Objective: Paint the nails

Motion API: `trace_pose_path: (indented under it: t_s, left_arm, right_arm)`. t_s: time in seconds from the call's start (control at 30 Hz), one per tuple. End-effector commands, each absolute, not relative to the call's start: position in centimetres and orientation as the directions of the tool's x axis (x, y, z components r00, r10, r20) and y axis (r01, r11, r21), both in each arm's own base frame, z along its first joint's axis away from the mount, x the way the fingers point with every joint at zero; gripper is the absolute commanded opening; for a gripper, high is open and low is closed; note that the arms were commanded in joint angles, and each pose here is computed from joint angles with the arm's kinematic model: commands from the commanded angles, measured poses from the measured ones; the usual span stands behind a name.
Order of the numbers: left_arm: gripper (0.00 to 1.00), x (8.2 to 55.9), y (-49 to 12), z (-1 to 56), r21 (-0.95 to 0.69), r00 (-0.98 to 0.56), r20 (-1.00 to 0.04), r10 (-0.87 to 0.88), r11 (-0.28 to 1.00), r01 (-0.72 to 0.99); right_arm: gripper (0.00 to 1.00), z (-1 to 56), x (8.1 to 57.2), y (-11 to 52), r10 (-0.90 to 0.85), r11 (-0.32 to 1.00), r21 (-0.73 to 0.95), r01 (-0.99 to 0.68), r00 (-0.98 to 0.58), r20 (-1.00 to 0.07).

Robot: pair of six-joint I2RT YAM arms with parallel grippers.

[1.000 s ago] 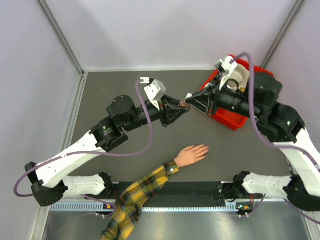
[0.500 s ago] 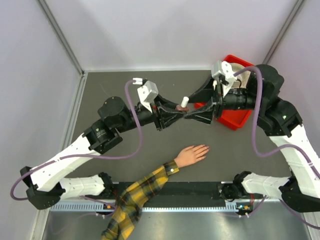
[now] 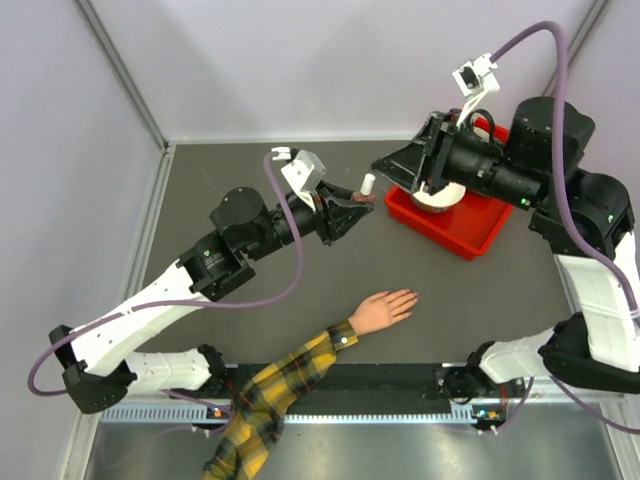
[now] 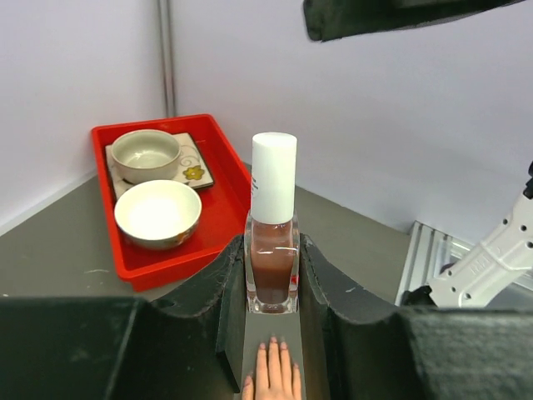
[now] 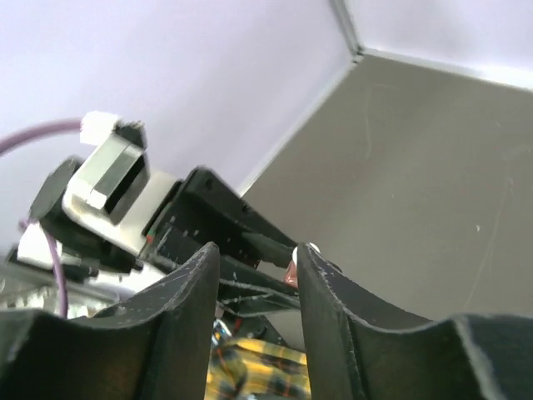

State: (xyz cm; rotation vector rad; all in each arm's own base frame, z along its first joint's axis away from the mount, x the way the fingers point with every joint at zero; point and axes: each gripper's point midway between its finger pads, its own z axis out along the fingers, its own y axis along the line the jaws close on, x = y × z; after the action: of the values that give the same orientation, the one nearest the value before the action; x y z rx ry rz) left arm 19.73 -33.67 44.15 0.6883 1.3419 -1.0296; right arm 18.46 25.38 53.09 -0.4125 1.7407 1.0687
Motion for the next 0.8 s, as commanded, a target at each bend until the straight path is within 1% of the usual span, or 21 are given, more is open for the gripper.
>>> trace_pose_path:
  t_s: [0.0, 0.03, 0.1, 0.17, 0.27, 0.37, 0.43, 0.6, 0.67, 0.73, 0.77]
  left_arm:
    - [0.00, 20.6, -32.8, 47.8, -0.124, 0.009, -0.963, -0.271, 0.471, 0.874]
    - [0.00, 20.7, -32.8, 47.9, -0.123, 0.011, -0.963, -0.270, 0.472, 0.873]
    - [0.00, 20.6, -32.9, 47.9, -0.121, 0.009, -0.964, -0.265, 0.469, 0.875]
    - [0.00, 20.7, -32.9, 47.8, -0.120, 0.009, -0.965, -0.262, 0.471, 0.874]
    - [0.00, 20.7, -32.9, 47.9, -0.120, 0.011, -0.964, -0.264, 0.471, 0.874]
    - [0.00, 20.7, -33.1, 47.6, -0.121, 0.005, -0.966, -0.258, 0.467, 0.876]
    - [0.00, 20.7, -33.1, 47.7, -0.122, 0.004, -0.966, -0.260, 0.466, 0.877]
    - [0.00, 20.8, -33.2, 47.6, -0.131, -0.004, -0.965, -0.262, 0.468, 0.874]
    - [0.00, 20.7, -33.3, 47.5, -0.137, -0.011, -0.964, -0.265, 0.461, 0.877]
    - [0.00, 20.5, -33.2, 47.8, -0.138, -0.011, -0.963, -0.270, 0.455, 0.880]
    - [0.00, 20.3, -33.2, 47.9, -0.139, -0.012, -0.962, -0.273, 0.448, 0.883]
  right_arm:
    - [0.38, 50.1, 20.2, 24.6, 0.247, 0.705, 0.527, -0.474, -0.532, -0.810]
    - [0.38, 49.8, 20.6, 24.5, 0.251, 0.724, 0.515, -0.458, -0.521, -0.816]
    - [0.38, 49.7, 20.1, 25.1, 0.227, 0.727, 0.495, -0.476, -0.514, -0.827]
    - [0.40, 49.1, 20.3, 25.1, 0.207, 0.752, 0.469, -0.464, -0.510, -0.835]
    - [0.43, 48.5, 20.1, 25.6, 0.184, 0.750, 0.459, -0.476, -0.517, -0.836]
    - [0.41, 48.4, 20.3, 25.8, 0.189, 0.752, 0.457, -0.475, -0.509, -0.840]
    - [0.34, 48.3, 20.4, 25.7, 0.183, 0.757, 0.449, -0.474, -0.506, -0.843]
    - [0.26, 48.1, 20.3, 26.6, 0.164, 0.742, 0.448, -0.498, -0.514, -0.842]
    - [0.18, 48.1, 20.2, 26.9, 0.155, 0.729, 0.448, -0.517, -0.512, -0.845]
    - [0.07, 48.4, 20.0, 26.8, 0.153, 0.722, 0.445, -0.530, -0.505, -0.849]
    - [0.05, 49.0, 19.9, 26.9, 0.160, 0.708, 0.440, -0.552, -0.482, -0.861]
